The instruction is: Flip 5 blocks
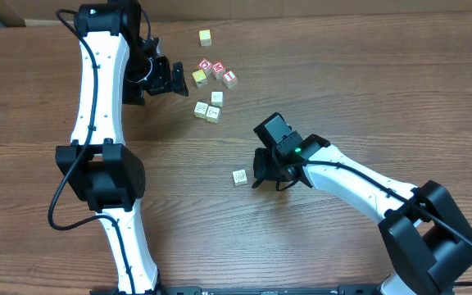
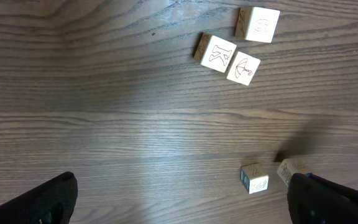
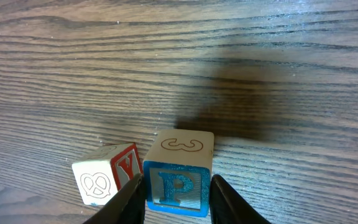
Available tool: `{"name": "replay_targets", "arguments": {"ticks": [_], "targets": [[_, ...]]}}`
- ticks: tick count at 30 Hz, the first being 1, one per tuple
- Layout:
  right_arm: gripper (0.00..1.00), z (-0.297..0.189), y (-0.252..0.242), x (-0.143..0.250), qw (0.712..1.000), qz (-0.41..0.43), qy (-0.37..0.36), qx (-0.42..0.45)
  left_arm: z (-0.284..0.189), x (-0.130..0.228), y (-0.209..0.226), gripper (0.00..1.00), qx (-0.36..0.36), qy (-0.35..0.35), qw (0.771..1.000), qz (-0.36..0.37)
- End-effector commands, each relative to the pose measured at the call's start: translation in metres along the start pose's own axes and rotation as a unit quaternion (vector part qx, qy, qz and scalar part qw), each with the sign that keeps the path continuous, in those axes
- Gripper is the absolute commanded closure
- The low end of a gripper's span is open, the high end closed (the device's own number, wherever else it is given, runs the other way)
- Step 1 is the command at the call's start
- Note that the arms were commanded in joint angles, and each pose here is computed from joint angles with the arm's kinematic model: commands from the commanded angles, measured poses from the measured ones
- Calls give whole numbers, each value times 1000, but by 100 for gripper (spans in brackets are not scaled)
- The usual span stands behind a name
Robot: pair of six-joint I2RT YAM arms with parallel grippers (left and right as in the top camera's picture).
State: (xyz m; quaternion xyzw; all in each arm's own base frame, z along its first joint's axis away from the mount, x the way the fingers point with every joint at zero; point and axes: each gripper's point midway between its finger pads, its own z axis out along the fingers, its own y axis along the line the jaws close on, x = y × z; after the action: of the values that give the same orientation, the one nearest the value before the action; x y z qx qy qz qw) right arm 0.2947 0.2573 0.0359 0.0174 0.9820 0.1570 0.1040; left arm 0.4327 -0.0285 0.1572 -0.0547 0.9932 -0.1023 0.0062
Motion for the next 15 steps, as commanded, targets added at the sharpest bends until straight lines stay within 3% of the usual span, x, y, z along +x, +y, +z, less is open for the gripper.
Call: {"name": "replay_targets", "arguments": {"ticks": [1,15], "targets": [[66,1,0,-1,1000,2,-6,2,-1,-3,2,0,-2,-5,1000,-5],[66,1,3,-5,1000,0,-14,-5,-1,-3,2,0,-2,-5,1000,-5]]}}
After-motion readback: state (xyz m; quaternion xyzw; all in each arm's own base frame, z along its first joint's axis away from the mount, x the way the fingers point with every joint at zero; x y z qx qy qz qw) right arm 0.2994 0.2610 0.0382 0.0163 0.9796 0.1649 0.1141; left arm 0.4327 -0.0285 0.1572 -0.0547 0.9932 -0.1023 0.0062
